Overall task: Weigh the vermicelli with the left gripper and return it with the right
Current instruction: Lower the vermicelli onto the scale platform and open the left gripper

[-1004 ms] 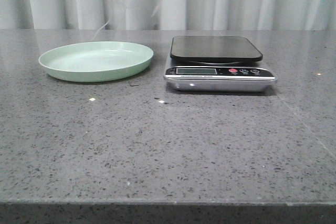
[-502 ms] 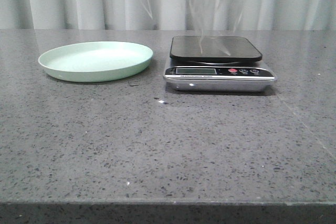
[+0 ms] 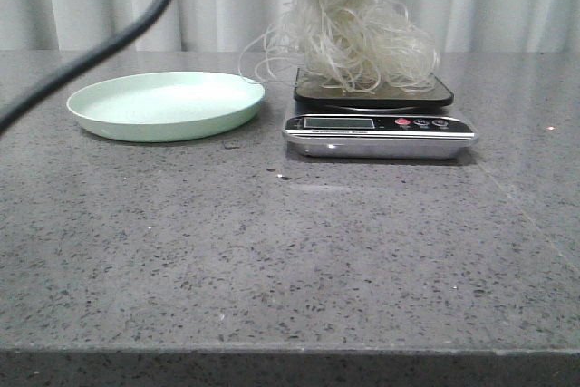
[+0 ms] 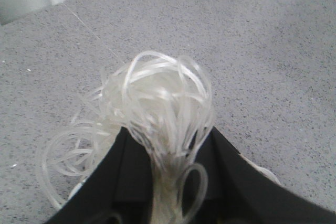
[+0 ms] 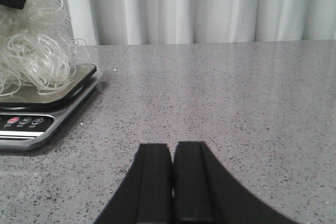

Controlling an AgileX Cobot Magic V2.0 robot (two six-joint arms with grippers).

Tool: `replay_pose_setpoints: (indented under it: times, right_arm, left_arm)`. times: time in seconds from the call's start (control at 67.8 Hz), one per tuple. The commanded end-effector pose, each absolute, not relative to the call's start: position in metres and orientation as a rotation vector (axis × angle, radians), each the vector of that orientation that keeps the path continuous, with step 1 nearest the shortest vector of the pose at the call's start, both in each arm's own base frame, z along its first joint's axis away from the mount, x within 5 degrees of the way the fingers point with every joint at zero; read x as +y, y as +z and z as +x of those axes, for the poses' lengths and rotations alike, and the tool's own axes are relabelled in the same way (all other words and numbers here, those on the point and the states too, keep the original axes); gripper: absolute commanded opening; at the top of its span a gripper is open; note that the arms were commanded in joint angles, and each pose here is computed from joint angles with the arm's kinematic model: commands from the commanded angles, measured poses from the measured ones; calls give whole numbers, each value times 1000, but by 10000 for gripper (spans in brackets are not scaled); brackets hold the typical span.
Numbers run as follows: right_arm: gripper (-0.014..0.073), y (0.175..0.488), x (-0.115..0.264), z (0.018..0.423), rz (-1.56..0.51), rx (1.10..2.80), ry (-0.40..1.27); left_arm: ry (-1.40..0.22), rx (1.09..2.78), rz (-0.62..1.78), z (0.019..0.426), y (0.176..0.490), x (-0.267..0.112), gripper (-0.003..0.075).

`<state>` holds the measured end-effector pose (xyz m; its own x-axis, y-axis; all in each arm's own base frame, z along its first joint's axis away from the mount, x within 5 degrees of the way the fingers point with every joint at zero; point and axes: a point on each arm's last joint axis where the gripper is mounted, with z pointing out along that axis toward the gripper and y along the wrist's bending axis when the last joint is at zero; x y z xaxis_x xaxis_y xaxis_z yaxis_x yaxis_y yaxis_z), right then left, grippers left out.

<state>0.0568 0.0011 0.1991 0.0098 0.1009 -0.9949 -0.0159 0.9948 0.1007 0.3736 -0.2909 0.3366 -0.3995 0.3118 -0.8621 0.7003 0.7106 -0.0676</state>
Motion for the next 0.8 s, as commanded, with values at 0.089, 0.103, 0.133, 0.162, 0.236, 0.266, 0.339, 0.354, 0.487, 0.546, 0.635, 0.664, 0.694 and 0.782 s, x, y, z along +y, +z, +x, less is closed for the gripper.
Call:
replay_pose_setpoints:
  times: [0.089, 0.103, 0.133, 0.162, 0.236, 0.266, 0.339, 0.354, 0.487, 0.546, 0.635, 0.664, 0.694, 0.782]
  right_arm:
    - [151, 209, 0, 55, 69, 1462, 81]
    - [151, 209, 0, 55, 69, 1462, 81]
    - [151, 209, 0, 55, 69, 1462, 81]
    - [151, 209, 0, 55, 69, 1462, 81]
    - [151, 209, 0, 55, 69, 1462, 81]
    - [151, 209, 0, 55, 69, 1462, 81]
    - [151, 209, 0, 55, 69, 1462, 81]
    - [151, 209, 0, 55, 69, 1462, 81]
    - [151, 209, 0, 55, 69, 1462, 81]
    - [151, 209, 0, 55, 69, 1462, 81]
    - [151, 209, 0, 55, 69, 1462, 81]
    - [151, 209, 0, 55, 69, 1462, 81]
    - [151, 209, 0, 55, 69, 1462, 81]
    - [151, 209, 0, 55, 69, 1462, 81]
  left_arm:
    - [-589, 1866, 722, 362, 374, -295, 137]
    - [-589, 1870, 724, 362, 373, -295, 137]
    - [-591, 1877, 731, 361, 372, -297, 137]
    - [-592, 1886, 739, 361, 369, -298, 137]
    - [-595, 1909, 758, 360, 363, -302, 137]
    - [-594, 1920, 764, 361, 360, -303, 137]
    - [-593, 1943, 776, 362, 354, -304, 137]
    - [-592, 1958, 784, 362, 350, -305, 137]
    - [-590, 1993, 804, 363, 343, -306, 137]
    - [-590, 1993, 805, 363, 343, -306, 137]
    - [-591, 1989, 803, 363, 344, -306, 137]
    - [-591, 1989, 803, 363, 344, -306, 137]
    - [-591, 1989, 803, 363, 344, -306, 137]
    - [-594, 1983, 800, 362, 347, -306, 139]
